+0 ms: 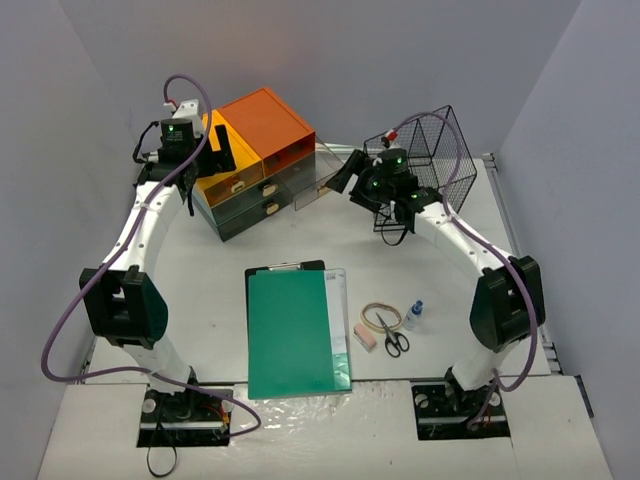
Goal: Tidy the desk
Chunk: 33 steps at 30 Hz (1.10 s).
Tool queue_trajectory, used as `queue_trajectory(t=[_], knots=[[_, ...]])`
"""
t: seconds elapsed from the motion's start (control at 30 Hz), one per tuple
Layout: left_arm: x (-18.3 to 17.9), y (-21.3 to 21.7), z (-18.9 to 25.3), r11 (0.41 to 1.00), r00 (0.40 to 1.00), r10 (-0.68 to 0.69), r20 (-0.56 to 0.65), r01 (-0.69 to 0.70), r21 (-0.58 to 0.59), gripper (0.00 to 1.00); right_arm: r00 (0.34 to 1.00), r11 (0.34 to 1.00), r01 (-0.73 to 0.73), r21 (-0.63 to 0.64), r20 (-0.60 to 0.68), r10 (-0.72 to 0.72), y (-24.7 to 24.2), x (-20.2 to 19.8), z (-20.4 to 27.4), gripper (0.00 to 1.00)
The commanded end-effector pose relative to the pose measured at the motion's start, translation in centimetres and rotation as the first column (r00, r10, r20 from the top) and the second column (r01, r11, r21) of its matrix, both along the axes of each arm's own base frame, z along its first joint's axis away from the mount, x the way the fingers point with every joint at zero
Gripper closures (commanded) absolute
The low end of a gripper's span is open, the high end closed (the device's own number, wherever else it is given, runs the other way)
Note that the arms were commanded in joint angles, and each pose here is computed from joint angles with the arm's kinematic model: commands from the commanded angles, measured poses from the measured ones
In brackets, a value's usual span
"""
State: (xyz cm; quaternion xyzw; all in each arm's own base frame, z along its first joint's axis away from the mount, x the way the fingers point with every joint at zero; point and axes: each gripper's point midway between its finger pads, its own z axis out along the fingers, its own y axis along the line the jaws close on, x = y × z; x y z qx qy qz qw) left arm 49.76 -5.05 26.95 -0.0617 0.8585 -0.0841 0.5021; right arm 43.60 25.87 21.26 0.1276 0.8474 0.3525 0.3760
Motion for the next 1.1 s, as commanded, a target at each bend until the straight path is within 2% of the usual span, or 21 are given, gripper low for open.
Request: queue_trajectory(t=[0.0, 0.1, 0.17, 0.23, 0.43, 0.7, 0.9, 1.07], knots=[[-1.4, 1.8, -0.2, 0.999, 0.997, 0.054, -0.048, -0.053, 0.009, 0.03, 0.982, 1.000, -0.020, 0.024, 0.188, 0.015, -0.8, -1.8, 8.2, 0.19], [-1.3, 1.7, -0.2, 0.999, 0.998, 0.052, -0.047, -0.051, 0.005, 0.03, 0.988, 1.000, -0.004, -0.001, 0.152, 0.004, -1.5, -2.6, 7.8, 0.22], [-1.2, 1.7, 0.0, 0.999, 0.998, 0.053, -0.044, -0.053, 0.001, 0.03, 0.999, 0.996, 0.051, -0.068, 0.023, -0.049, -3.2, -4.3, 5.6, 0.26], [-1.1, 1.6, 0.2, 0.998, 0.998, 0.054, -0.037, -0.055, -0.005, 0.03, 0.992, 0.984, 0.109, -0.138, -0.052, -0.117, -5.3, -6.1, 3.9, 0.28], [-1.0, 1.5, 0.6, 0.999, 0.998, 0.049, -0.030, -0.050, -0.016, 0.03, 0.950, 0.914, 0.196, -0.355, -0.163, -0.268, -10.8, -11.6, -3.0, 0.29], [-1.1, 1.4, 0.6, 0.999, 0.998, 0.048, -0.035, -0.049, -0.016, 0.03, 0.898, 0.867, 0.237, -0.438, -0.242, -0.368, -14.4, -18.3, -7.5, 0.29], [-1.1, 1.4, 0.5, 0.999, 0.998, 0.048, -0.038, -0.049, -0.016, 0.03, 0.876, 0.845, 0.247, -0.474, -0.263, -0.403, -15.8, -20.3, -8.3, 0.28], [-1.0, 1.4, 0.3, 0.999, 0.998, 0.046, -0.043, -0.047, -0.014, 0.03, 0.838, 0.796, 0.259, -0.547, -0.283, -0.467, -17.6, -22.1, -9.3, 0.28]])
